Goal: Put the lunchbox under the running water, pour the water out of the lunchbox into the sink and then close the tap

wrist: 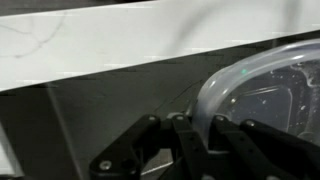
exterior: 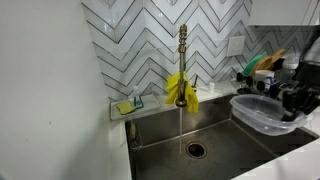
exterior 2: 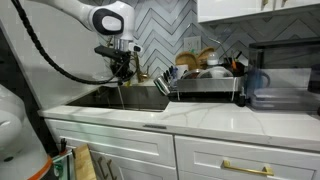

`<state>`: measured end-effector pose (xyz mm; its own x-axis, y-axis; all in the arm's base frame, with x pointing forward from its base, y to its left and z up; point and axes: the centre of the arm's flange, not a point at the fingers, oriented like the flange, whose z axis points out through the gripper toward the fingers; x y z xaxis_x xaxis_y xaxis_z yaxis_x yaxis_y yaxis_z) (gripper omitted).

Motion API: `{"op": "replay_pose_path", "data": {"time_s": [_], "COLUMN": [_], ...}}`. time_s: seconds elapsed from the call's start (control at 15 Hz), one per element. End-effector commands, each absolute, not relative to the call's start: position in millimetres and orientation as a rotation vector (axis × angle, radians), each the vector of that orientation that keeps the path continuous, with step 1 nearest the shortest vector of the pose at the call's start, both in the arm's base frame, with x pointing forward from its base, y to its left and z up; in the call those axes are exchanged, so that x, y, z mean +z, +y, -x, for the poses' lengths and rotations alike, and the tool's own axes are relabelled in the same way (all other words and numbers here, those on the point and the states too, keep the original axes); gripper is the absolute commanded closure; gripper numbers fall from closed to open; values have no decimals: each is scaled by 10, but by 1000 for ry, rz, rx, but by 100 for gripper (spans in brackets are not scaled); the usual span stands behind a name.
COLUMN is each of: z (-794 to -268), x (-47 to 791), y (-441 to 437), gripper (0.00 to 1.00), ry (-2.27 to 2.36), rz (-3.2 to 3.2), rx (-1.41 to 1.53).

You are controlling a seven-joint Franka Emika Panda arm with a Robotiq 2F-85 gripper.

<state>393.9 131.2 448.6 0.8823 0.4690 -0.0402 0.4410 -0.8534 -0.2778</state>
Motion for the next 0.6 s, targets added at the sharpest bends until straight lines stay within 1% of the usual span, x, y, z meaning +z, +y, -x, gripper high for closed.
{"op": "replay_pose_path", "data": {"time_s": [0.0,0.2,0.53], "z": [-3957,-4012,-4154], "x": [4029,3825,3633], "y": [1970,2399,2788], "gripper": [98,98,98], "ry": [-762,-813,-713], "rz": [2788,2827,2860], "rx": [146,61,-57]}}
